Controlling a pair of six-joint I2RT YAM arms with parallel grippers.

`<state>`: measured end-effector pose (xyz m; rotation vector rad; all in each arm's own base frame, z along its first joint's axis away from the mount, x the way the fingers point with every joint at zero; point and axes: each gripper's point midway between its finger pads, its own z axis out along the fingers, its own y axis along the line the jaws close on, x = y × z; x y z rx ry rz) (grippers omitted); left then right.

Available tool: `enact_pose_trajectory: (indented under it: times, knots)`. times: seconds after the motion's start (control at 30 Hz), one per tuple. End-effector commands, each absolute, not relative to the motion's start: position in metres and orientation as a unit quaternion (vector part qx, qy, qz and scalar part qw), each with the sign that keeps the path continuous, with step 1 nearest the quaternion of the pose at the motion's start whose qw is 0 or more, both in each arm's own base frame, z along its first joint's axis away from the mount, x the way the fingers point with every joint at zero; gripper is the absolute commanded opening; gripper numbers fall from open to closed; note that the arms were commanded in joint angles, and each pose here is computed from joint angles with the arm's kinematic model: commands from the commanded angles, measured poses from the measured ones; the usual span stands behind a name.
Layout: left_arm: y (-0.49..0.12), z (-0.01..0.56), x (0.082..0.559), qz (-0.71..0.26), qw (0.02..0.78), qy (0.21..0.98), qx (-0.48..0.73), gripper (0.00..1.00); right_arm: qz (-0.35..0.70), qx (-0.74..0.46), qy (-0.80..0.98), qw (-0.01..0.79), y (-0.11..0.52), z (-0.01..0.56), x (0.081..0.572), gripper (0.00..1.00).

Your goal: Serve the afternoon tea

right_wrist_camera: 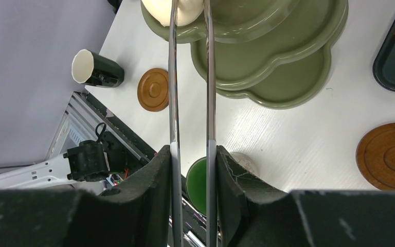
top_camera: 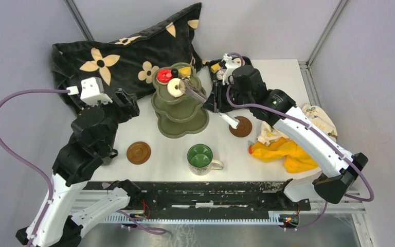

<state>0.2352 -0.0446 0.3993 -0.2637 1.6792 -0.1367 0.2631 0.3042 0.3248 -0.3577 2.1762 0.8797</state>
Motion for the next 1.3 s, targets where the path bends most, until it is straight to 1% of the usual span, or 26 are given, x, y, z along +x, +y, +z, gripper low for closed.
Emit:
enact_pose_trajectory:
  times: [0.0, 0.2, 0.33, 0.47, 0.6, 0.73, 0.8, 0.97, 1.07, 1.27]
  knots:
    - [-0.036, 0.408, 0.233, -0.047, 0.670, 0.731, -0.122, 0.85, 0.380, -0.141, 0.814, 0.415, 0.317, 0.362, 0.271, 0.26]
    - [-0.036, 0.407, 0.234, -0.048, 0.671, 0.729, -0.127, 0.85, 0.382, -0.149, 0.815, 0.408, 0.320, 0.361, 0.269, 0.41]
    - [-0.038, 0.404, 0.236, -0.047, 0.668, 0.732, -0.125, 0.85, 0.377, -0.148, 0.813, 0.419, 0.314, 0.368, 0.268, 0.49]
    - [-0.041, 0.404, 0.238, -0.051, 0.666, 0.734, -0.123, 0.86, 0.363, -0.140, 0.807, 0.443, 0.302, 0.380, 0.268, 0.50]
    - [-0.047, 0.403, 0.241, -0.060, 0.663, 0.737, -0.117, 0.86, 0.338, -0.126, 0.800, 0.480, 0.281, 0.395, 0.269, 0.47]
    - [-0.054, 0.400, 0.244, -0.066, 0.657, 0.743, -0.110, 0.86, 0.282, -0.090, 0.797, 0.526, 0.239, 0.408, 0.272, 0.46]
    - [-0.058, 0.397, 0.246, -0.070, 0.653, 0.747, -0.104, 0.86, 0.261, -0.071, 0.801, 0.535, 0.218, 0.406, 0.275, 0.46]
    - [-0.071, 0.385, 0.254, -0.073, 0.636, 0.764, -0.085, 0.86, 0.228, -0.018, 0.823, 0.520, 0.167, 0.379, 0.285, 0.45]
    - [-0.074, 0.380, 0.257, -0.072, 0.630, 0.769, -0.081, 0.86, 0.207, 0.013, 0.844, 0.495, 0.143, 0.345, 0.293, 0.45]
    - [-0.085, 0.365, 0.261, -0.079, 0.614, 0.783, -0.067, 0.86, 0.206, 0.035, 0.888, 0.409, 0.145, 0.261, 0.311, 0.45]
